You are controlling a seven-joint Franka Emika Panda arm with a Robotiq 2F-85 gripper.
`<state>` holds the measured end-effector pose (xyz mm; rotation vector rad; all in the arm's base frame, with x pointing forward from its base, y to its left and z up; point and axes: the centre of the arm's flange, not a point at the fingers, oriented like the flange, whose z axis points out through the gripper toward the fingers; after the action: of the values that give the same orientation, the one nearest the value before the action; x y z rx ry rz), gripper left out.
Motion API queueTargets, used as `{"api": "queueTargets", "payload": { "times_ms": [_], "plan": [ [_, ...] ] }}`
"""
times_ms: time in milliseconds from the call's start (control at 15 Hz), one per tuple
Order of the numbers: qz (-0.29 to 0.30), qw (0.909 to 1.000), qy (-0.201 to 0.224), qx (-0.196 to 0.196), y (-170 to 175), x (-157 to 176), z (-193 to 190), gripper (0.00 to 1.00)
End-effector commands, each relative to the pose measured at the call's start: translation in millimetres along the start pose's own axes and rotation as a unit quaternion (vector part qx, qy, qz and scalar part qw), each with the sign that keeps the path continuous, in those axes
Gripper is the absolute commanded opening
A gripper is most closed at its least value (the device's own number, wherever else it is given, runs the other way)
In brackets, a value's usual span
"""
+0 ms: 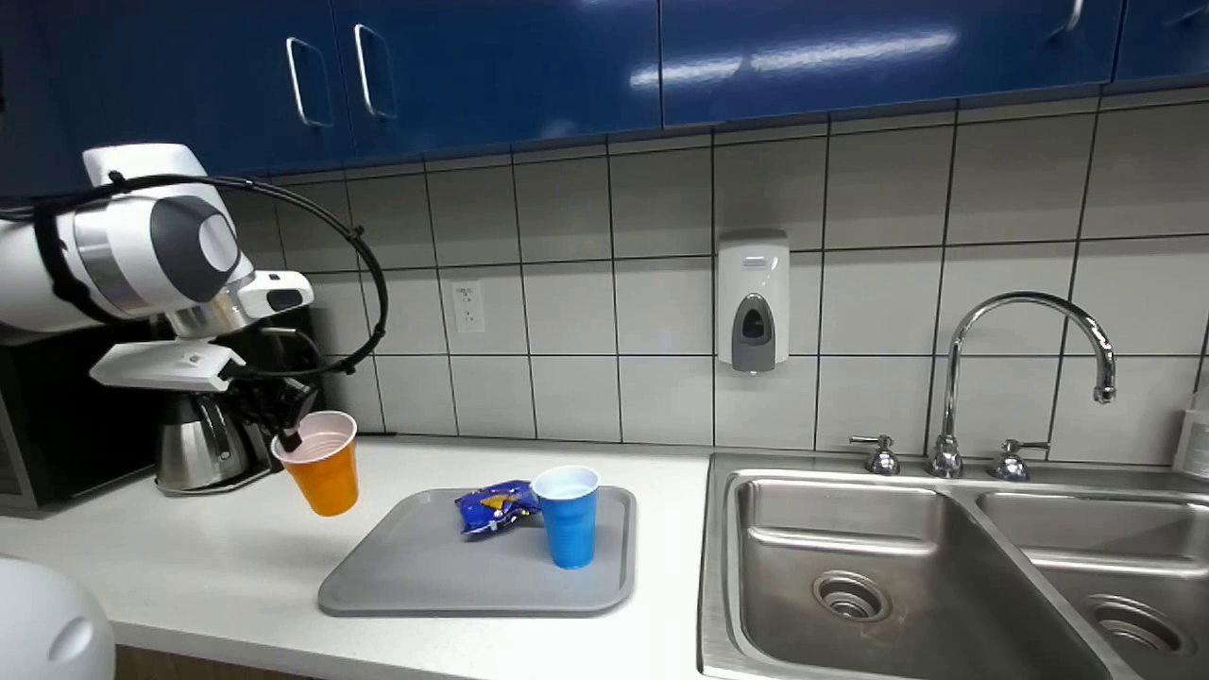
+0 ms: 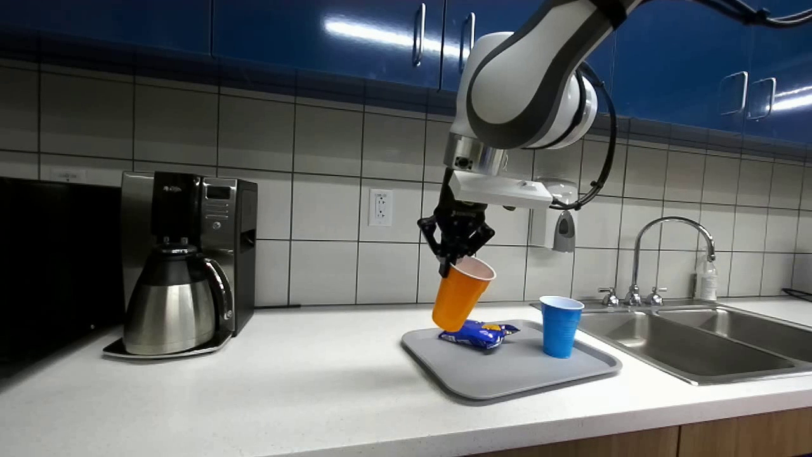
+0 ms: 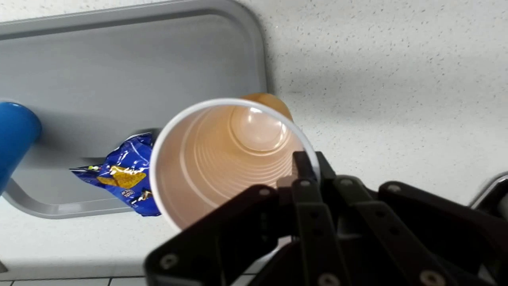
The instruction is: Place the cups directly onto the counter
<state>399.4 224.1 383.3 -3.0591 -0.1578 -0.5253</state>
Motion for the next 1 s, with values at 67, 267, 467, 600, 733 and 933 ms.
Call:
{"api": "queueTargets", "payload": {
  "times_ms": [67, 267, 467, 600, 733, 933],
  "plan": [
    [-0.007, 0.9999, -0.004, -0.008, -38.1, 7.7, 13.1, 0.01],
    [-0.016, 0.9998, -0.010, -0.011, -59.4, 9.3, 24.1, 0.01],
    [-0.023, 0.9996, -0.014, -0.013, -78.8, 12.3, 36.2, 0.01],
    [-0.027, 0.9994, -0.016, -0.015, -91.7, 15.0, 45.0, 0.01],
    [-0.029, 0.9993, -0.019, -0.015, -104.0, 17.0, 53.5, 0.01],
    [-0.035, 0.9990, -0.024, -0.015, -120.9, 19.7, 67.0, 0.01]
  ]
}}
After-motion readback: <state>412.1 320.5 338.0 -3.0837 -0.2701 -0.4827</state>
